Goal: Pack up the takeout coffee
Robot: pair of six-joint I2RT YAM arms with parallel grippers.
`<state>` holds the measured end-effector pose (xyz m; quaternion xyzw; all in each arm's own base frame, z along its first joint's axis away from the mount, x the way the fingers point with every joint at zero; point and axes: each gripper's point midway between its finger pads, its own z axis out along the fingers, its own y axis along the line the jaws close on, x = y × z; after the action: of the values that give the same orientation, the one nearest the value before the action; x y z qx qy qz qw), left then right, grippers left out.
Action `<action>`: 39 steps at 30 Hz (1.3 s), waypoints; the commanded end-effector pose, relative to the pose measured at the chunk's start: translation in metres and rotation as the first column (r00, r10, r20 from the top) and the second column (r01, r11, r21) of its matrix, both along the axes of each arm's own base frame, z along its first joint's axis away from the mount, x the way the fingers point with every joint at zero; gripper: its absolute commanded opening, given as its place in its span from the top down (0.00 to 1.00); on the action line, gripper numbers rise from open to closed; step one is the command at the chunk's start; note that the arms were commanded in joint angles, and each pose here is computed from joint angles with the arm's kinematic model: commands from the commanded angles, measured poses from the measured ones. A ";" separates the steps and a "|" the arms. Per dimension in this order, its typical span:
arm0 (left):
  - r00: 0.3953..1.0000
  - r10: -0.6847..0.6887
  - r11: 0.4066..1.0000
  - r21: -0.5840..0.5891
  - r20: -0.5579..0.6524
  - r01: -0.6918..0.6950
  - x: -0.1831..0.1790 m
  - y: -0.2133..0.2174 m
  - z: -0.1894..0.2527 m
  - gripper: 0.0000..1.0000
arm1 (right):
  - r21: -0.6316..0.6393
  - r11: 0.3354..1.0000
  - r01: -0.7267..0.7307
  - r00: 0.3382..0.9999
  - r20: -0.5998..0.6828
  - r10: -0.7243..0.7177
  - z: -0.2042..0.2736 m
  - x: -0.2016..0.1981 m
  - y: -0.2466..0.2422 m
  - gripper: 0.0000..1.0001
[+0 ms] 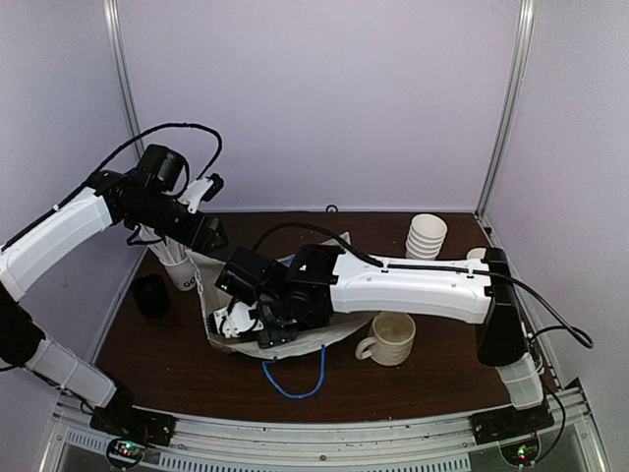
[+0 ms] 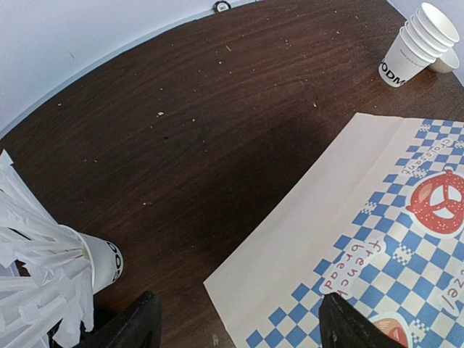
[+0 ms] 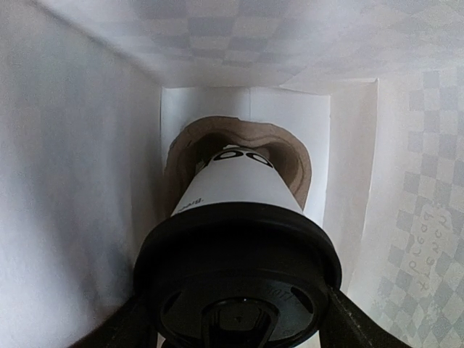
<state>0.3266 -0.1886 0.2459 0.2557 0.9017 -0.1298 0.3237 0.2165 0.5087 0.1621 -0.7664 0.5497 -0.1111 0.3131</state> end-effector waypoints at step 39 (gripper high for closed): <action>0.918 -0.178 0.982 -0.010 -0.353 0.187 0.026 -0.038 -0.097 0.32 | -0.037 0.998 0.045 0.981 -0.187 -0.051 -0.011 0.002 -0.004 0.30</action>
<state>0.3551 -0.2205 0.1379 0.3017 0.9283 -0.1656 0.1406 0.2142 0.5083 0.1617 -0.7667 0.5861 -0.0469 0.2578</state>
